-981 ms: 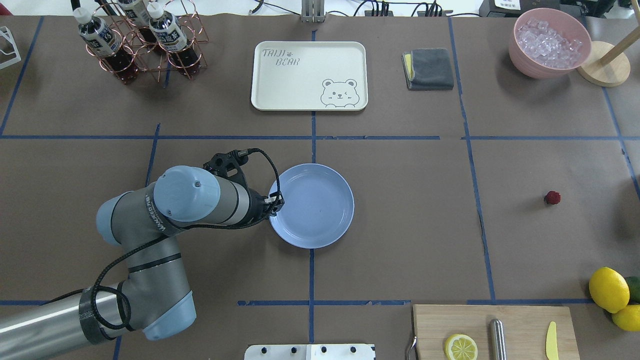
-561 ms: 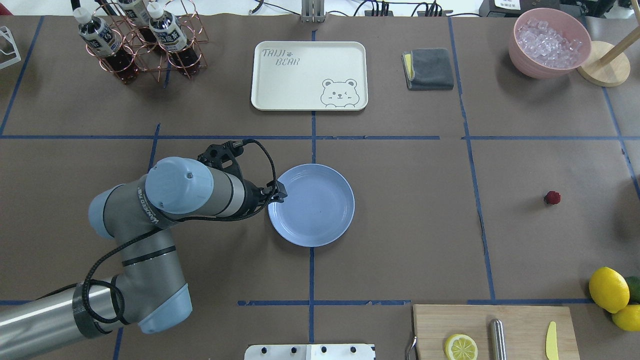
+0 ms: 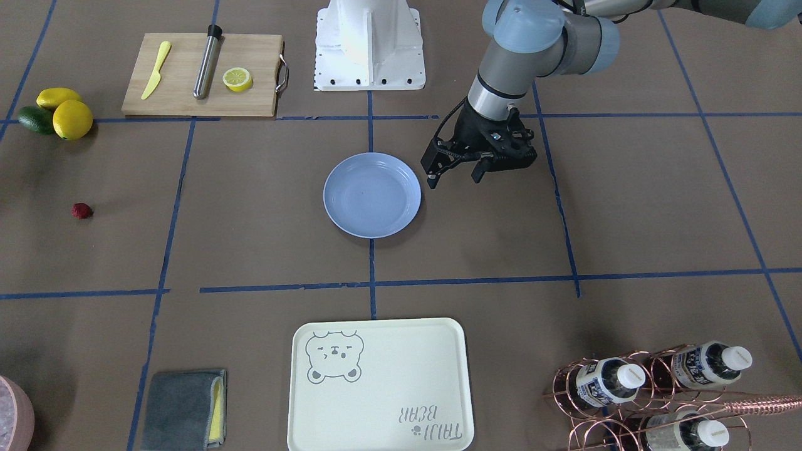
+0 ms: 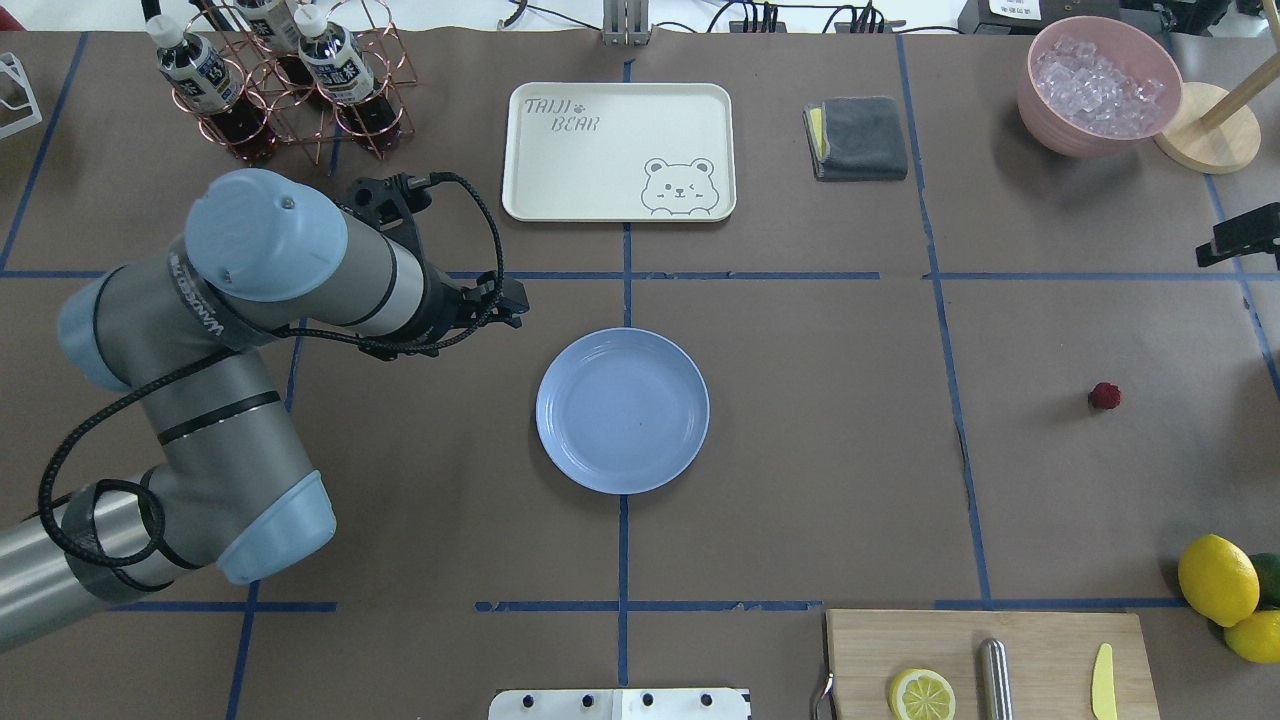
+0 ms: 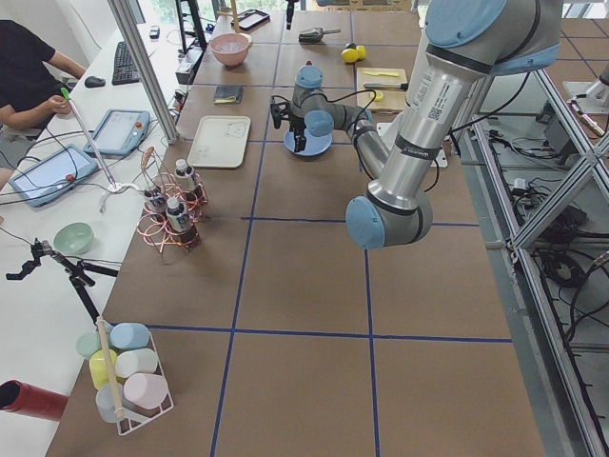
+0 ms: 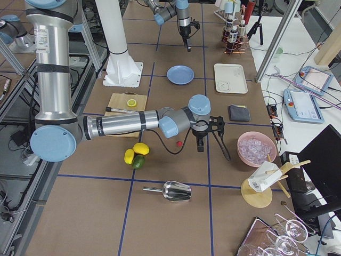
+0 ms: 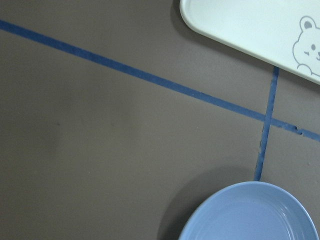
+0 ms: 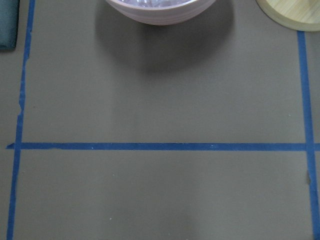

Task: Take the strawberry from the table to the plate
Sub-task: 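Release the plate and withdraw the left gripper while the right gripper reaches the strawberry, then grasp the red strawberry with the right gripper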

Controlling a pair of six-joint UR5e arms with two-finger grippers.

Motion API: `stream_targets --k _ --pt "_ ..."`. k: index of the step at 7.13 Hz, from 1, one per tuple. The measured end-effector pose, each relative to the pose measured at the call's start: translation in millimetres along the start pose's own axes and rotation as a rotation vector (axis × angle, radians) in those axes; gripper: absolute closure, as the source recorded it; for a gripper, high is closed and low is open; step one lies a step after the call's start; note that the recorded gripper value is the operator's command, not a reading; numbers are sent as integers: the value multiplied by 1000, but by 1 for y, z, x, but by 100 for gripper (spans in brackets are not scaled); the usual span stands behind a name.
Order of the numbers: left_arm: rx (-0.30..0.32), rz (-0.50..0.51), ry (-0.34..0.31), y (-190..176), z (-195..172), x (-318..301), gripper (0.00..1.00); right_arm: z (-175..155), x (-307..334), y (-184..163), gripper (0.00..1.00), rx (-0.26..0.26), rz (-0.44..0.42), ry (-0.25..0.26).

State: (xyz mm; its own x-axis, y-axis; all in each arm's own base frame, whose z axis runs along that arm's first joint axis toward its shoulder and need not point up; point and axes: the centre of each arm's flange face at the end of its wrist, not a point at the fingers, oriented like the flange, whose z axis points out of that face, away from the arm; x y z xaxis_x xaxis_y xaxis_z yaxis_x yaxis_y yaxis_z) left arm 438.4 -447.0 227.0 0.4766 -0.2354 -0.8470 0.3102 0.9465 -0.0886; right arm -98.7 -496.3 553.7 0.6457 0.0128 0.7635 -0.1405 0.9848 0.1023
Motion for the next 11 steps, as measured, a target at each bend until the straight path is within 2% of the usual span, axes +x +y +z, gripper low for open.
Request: stream_targets --k 1,3,5,7,9,10,11 --pt "25 8 -12 -16 -18 -4 0 23 -22 18 0 6 14 -8" --pt "62 31 -40 -37 -51 -9 0 56 -46 50 0 -15 26 -3" --pt "73 36 -47 -42 -60 -11 0 84 -55 78 2 -36 24 19" --pt "74 35 -49 -43 -60 -12 0 109 -55 91 25 -58 17 54" --pt "75 34 -50 -44 -60 -13 0 116 -56 92 45 -64 16 62" --pt "75 34 -50 -44 -60 -13 0 116 -55 92 62 -65 16 62" --pt "75 34 -49 -44 -61 -13 0 116 -54 93 87 -66 17 64"
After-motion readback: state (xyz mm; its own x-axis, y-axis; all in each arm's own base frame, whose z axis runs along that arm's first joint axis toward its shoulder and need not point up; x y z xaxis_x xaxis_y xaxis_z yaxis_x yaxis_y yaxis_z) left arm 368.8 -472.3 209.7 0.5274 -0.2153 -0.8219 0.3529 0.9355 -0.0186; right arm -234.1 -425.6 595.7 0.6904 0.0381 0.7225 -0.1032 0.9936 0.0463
